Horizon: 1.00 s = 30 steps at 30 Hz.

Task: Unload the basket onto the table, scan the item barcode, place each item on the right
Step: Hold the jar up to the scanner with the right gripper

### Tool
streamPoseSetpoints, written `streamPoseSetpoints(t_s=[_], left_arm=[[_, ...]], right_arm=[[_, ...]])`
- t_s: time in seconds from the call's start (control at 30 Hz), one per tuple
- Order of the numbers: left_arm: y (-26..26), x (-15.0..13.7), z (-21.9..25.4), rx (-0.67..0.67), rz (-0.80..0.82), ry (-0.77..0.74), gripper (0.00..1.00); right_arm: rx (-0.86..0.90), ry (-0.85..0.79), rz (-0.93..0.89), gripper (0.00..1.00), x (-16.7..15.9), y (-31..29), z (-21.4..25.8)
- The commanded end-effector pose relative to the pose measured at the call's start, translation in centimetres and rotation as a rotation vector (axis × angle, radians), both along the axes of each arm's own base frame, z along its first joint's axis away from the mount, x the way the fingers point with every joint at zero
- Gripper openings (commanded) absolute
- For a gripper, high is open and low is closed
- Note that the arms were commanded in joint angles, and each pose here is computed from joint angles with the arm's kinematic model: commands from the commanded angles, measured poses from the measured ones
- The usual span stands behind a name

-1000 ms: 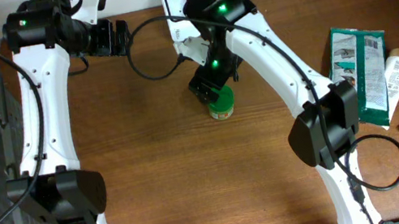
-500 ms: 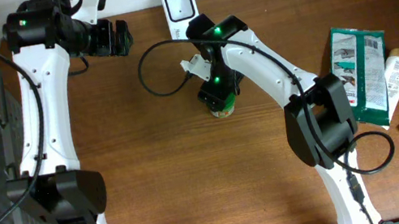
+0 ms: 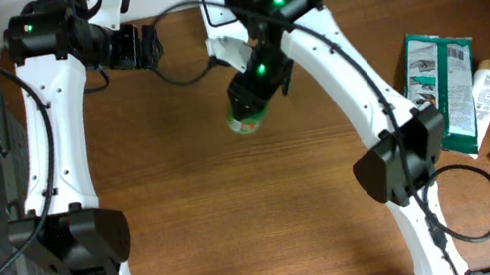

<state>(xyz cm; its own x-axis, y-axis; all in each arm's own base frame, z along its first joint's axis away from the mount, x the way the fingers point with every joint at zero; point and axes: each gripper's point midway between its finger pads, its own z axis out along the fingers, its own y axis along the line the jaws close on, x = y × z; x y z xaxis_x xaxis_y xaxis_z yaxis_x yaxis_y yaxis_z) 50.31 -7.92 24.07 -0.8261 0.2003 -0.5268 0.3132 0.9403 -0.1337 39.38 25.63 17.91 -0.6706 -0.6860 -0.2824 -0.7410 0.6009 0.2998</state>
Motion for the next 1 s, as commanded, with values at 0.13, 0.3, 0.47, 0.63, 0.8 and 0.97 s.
streamPoseSetpoints(t_s=[0.13, 0.3, 0.47, 0.63, 0.8, 0.97], left_arm=[[0.4, 0.1, 0.1, 0.008, -0.003, -0.009, 0.99], [0.4, 0.1, 0.1, 0.008, -0.003, -0.009, 0.99], [0.4, 0.1, 0.1, 0.008, -0.003, -0.009, 0.99], [0.4, 0.1, 0.1, 0.008, -0.003, -0.009, 0.99], [0.4, 0.1, 0.1, 0.008, -0.003, -0.009, 0.99], [0.4, 0.1, 0.1, 0.008, -0.003, -0.009, 0.99]], right_arm=[[0.645, 0.153, -0.047, 0.51, -0.1, 0.2, 11.2], [0.966, 0.216, -0.074, 0.5, 1.0, -2.6, 16.5], [1.074, 0.389, -0.176, 0.49, 1.2, -3.8, 18.7], [1.02, 0.437, -0.238, 0.45, 1.5, -3.9, 17.9], [0.915, 0.375, -0.272, 0.45, 2.2, -4.1, 15.9], [0.426, 0.012, -0.389, 0.46, 7.2, -6.4, 8.2]])
